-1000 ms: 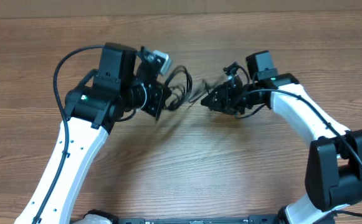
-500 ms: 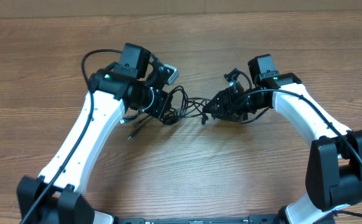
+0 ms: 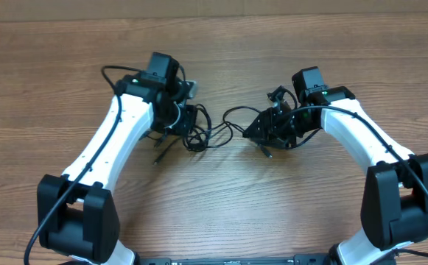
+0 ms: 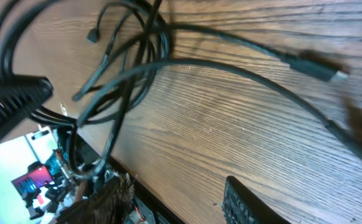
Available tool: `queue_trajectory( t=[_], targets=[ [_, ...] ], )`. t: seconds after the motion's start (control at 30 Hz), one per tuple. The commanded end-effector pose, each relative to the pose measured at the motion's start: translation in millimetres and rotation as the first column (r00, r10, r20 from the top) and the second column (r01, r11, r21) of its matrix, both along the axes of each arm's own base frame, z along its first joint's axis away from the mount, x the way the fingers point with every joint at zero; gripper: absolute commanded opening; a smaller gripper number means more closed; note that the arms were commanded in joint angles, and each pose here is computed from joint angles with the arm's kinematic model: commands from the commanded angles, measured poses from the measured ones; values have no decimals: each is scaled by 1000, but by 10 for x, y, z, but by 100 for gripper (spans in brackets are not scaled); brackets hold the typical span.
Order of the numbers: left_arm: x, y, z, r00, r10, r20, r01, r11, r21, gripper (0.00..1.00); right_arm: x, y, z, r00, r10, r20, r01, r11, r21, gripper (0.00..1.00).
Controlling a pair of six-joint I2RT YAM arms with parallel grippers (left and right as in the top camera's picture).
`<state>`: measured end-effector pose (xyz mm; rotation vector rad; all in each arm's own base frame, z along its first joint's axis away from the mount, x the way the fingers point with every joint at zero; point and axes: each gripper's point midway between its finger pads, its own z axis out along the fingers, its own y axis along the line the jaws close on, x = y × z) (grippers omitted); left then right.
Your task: Untangle cables
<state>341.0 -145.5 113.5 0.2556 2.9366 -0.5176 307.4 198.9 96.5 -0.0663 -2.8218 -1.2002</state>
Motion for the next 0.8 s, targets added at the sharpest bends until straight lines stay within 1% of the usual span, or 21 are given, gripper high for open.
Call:
queue_trajectory(
  t=[0.0, 0.1, 0.23, 0.37, 0.47, 0.6, 0.7, 0.77],
  targets=[
    [50, 138, -10, 995, 101, -27, -101, 995, -15, 4, -52, 107, 42, 1000, 8, 14, -8, 1000, -24, 50],
    [47, 151, 31, 991, 119, -57, -123, 989, -83, 4, -67, 240, 20, 1000, 10, 21, -9, 999, -47, 55],
    [52, 158, 103, 983, 151, -100, -167, 970, -177, 4, -91, 455, 16, 998, 28, 51, -25, 998, -60, 56],
    [89, 195, 206, 962, 216, -164, -256, 925, -280, 4, -116, 627, 4, 993, 65, 102, -57, 995, -79, 59],
    [118, 244, 311, 939, 260, -225, -329, 871, -364, 4, -147, 706, -3, 988, 88, 124, -77, 993, -90, 60],
    [131, 307, 460, 888, 312, -337, -443, 775, -450, 4, -101, 678, -63, 984, 85, 159, -61, 987, -150, 60],
    [105, 342, 507, 842, 343, -417, -520, 724, -454, 4, -24, 646, -82, 979, 72, 191, -38, 983, -177, 61],
    [51, 347, 499, 797, 368, -479, -576, 700, -421, 4, 15, 668, -62, 975, 70, 210, -34, 985, -167, 61]
  ],
)
